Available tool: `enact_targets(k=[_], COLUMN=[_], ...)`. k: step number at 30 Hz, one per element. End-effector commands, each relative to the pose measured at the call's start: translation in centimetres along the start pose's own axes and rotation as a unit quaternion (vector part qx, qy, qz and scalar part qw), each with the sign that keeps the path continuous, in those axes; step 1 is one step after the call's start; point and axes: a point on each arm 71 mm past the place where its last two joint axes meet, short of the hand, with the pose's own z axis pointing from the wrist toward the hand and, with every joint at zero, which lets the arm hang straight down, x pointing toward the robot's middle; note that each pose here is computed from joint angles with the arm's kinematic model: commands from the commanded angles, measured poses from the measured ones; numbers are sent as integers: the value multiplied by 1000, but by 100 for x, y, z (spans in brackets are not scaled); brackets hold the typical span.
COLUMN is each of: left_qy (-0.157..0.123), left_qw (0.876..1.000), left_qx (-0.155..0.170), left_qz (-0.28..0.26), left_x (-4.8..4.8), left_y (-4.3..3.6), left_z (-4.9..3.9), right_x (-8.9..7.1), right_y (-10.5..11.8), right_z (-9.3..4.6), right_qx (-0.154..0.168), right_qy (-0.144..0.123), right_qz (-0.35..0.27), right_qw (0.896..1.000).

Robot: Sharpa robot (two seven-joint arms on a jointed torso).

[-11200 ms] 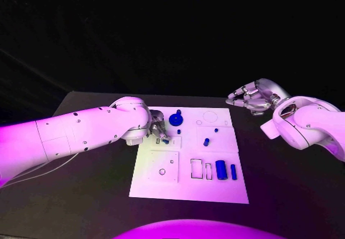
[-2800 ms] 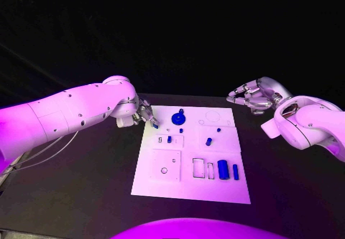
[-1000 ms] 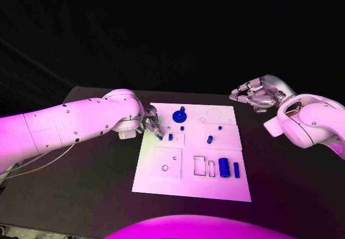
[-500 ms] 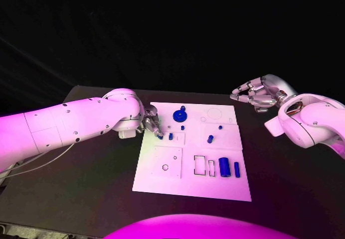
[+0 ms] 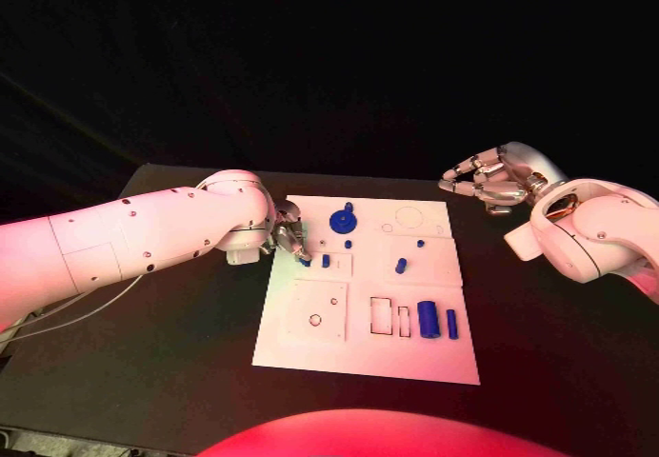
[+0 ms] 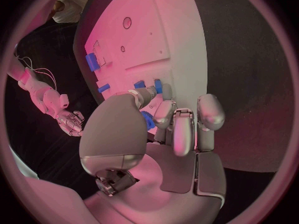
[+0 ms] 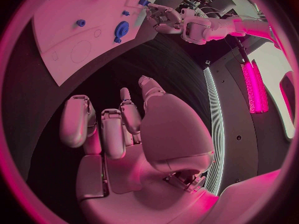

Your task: Assemble the parts on the task board

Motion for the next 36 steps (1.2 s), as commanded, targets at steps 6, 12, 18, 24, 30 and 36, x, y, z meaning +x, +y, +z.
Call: enact_targets(k=[6, 12, 18, 24, 30, 36], left_qy=[16, 20, 19, 16, 15, 13], left_qw=[1000, 1000, 1000, 1000, 1000, 1000], left_qx=[-5, -4, -3, -1, 0, -1], left_qz=[19, 17, 11, 5, 1, -1], left_x=[55, 62, 58, 53, 51, 47], left_y=[-20, -24, -22, -35, -45, -52], left_z=[21, 26, 32, 37, 42, 50], right_x=[8, 5, 5, 5, 1, 1], right_y=[6, 3, 3, 3, 1, 3], right_z=[-3, -4, -5, -6, -9, -11], right_qx=[-2, -2, -2, -2, -2, -2], right_qy=[4, 4, 4, 4, 3, 3], right_qz=[-4, -4, -4, -4, -5, -5], right_qw=[1000, 1000, 1000, 1000, 1000, 1000])
